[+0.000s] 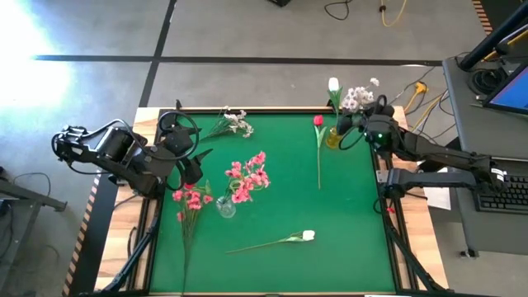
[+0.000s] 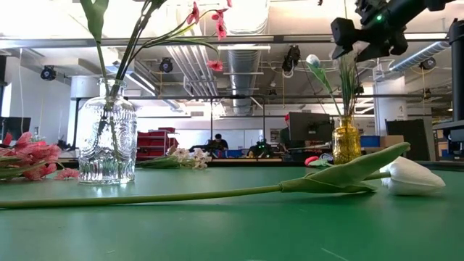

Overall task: Sort flowers into vase by color
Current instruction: Put the right white flowers into the yellow vase, then put the pink flowers into the transparent vase

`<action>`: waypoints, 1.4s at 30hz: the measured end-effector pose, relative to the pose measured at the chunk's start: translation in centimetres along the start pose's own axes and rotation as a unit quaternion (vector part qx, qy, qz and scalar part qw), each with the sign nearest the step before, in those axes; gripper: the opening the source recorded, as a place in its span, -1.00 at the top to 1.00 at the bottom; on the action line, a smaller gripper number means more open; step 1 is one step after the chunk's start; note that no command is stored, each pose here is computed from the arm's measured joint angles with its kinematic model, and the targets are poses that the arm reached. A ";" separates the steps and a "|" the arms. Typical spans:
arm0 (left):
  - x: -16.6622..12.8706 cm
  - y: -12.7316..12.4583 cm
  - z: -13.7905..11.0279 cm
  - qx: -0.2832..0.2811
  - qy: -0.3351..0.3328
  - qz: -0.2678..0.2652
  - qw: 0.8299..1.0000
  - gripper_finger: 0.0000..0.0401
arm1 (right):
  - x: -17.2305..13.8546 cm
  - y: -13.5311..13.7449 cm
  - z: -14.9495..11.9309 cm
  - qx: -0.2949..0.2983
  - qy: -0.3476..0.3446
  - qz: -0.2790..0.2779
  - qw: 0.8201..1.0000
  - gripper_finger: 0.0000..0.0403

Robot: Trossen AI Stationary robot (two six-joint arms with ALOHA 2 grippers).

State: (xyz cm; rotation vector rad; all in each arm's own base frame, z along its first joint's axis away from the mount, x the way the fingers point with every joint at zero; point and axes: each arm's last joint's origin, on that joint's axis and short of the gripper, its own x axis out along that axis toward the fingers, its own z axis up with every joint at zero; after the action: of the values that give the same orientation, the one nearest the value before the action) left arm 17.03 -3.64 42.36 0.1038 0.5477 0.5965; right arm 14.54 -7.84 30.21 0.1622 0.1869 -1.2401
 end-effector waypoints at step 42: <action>0.0 0.0 0.0 -0.014 0.001 -0.001 1.000 -0.42 | -2.1 -0.6 -0.7 0.135 0.274 0.137 0.942 -0.77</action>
State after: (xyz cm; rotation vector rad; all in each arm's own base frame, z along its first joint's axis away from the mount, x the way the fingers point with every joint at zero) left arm 17.03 -3.64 42.36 0.0761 0.5404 0.6020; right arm 13.29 -5.94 30.05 0.7508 0.4594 -0.9126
